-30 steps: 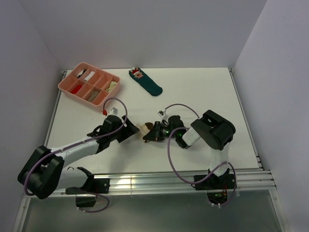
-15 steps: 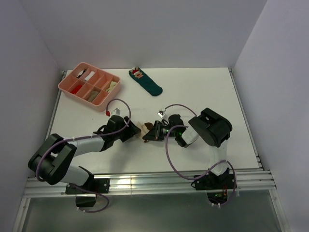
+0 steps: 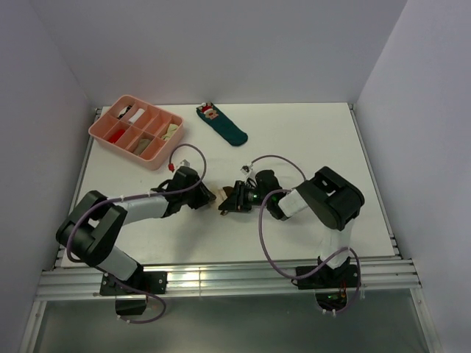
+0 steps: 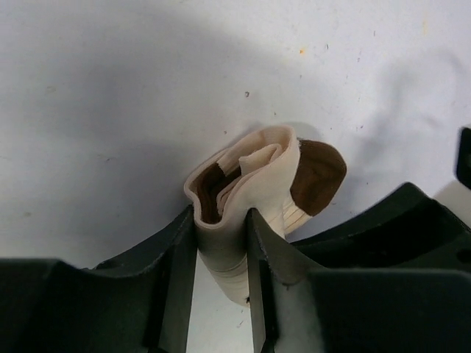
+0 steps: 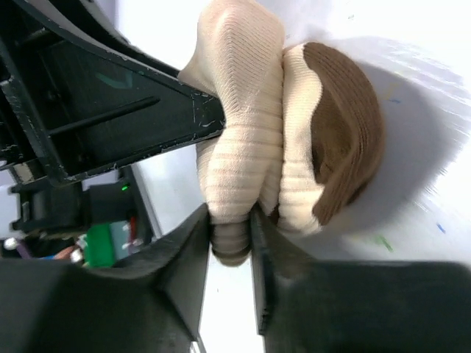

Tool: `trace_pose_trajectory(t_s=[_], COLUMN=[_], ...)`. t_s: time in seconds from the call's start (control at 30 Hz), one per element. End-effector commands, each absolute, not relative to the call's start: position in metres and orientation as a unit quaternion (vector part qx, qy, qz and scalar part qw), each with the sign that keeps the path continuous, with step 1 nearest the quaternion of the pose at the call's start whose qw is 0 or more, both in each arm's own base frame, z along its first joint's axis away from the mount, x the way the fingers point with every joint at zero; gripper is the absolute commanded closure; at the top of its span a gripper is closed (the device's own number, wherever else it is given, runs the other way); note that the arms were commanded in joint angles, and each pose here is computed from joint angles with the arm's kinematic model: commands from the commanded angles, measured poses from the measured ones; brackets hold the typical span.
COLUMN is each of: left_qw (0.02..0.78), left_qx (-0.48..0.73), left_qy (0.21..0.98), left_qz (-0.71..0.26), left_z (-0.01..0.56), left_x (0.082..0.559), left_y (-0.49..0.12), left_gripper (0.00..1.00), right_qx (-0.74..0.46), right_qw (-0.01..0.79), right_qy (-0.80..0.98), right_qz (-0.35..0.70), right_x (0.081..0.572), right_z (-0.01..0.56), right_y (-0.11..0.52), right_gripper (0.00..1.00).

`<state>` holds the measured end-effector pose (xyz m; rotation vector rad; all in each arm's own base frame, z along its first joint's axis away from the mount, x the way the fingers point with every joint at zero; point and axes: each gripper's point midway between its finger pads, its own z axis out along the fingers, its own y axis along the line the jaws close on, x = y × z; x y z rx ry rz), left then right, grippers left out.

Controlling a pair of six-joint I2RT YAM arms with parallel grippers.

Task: Roll the socks
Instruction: Roll the sock at the center of the board.

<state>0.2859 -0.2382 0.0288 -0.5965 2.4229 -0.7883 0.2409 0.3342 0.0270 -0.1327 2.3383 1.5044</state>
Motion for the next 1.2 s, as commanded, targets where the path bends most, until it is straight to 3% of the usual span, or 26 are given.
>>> trace_pose_trajectory(t_s=[0.0, 0.3, 0.53, 0.83, 1.17], left_qw=[0.198, 0.194, 0.173, 0.139, 0.119], left_qx=[-0.213, -0.146, -0.094, -0.063, -0.052], left_qy=[0.945, 0.970, 0.981, 0.988, 0.991], left_qz=[-0.147, -0.034, -0.006, 0.013, 0.015], left_z=[-0.013, 0.017, 0.027, 0.020, 0.016], left_x=[0.254, 0.270, 0.283, 0.287, 0.282], left_y=[-0.200, -0.199, -0.220, -0.228, -0.229], left_gripper=[0.70, 0.72, 0.71, 0.71, 0.71], right_qx=[-0.044, -0.067, -0.118, -0.228, -0.290], right_qw=[0.168, 0.333, 0.465, 0.517, 0.517], right_qy=[0.883, 0.890, 0.852, 0.815, 0.803], right_qz=[0.437, 0.305, 0.210, 0.130, 0.052], right_x=[0.231, 0.268, 0.274, 0.251, 0.251], right_z=[-0.004, 0.042, 0.093, 0.097, 0.062], right_y=[0.307, 0.279, 0.283, 0.336, 0.364], right_gripper=[0.64, 0.49, 0.44, 0.41, 0.41])
